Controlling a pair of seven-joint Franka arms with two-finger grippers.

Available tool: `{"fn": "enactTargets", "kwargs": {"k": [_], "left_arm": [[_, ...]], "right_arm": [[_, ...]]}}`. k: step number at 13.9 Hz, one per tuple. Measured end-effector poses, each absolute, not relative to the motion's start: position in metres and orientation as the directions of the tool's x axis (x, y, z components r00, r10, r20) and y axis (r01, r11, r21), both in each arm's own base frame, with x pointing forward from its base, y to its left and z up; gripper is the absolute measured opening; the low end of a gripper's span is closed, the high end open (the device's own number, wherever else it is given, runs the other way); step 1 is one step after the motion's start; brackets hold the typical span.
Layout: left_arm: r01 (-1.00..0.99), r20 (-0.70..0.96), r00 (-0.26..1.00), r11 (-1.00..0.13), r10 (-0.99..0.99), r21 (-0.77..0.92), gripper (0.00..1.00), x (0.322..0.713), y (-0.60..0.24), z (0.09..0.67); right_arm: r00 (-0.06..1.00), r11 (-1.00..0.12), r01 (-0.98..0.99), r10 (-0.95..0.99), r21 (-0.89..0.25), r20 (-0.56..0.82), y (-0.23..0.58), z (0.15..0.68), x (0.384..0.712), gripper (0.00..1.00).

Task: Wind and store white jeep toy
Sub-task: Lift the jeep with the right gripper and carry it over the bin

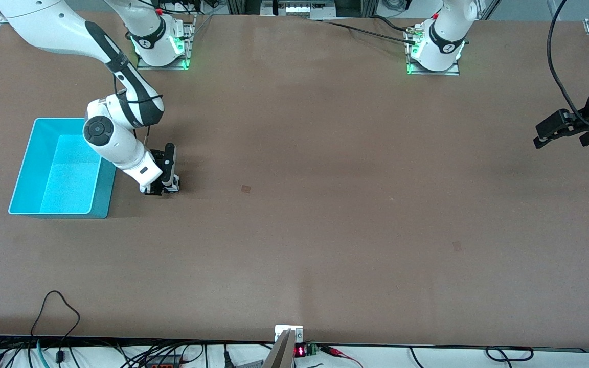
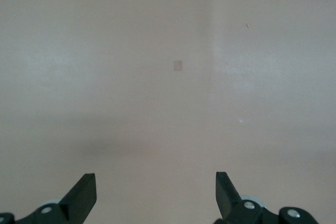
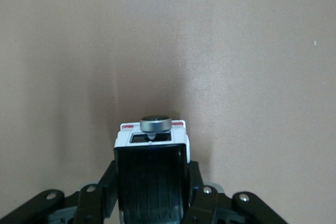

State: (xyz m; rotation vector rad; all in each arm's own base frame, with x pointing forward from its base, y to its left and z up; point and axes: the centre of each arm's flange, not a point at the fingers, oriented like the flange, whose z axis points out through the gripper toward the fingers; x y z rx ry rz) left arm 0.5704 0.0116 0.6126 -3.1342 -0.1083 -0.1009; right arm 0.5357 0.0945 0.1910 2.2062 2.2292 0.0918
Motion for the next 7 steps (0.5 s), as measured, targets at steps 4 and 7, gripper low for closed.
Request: {"fn": "enactTargets", "kwargs": {"k": [4, 7], "left_arm": [[0.083, 0.058, 0.995, -0.997, 0.083, -0.001, 1.0, 0.57, 0.012, 0.612], [0.088, 0.049, 0.995, -0.996, 0.088, -0.002, 1.0, 0.569, 0.012, 0.611]], "right_arm": [[0.009, -0.011, 0.999, 0.999, 0.052, 0.036, 0.09, 0.193, 0.539, 0.55], [0.098, -0.099, 0.992, 0.995, 0.083, 0.023, 0.083, 0.218, 0.55, 0.55]]}}
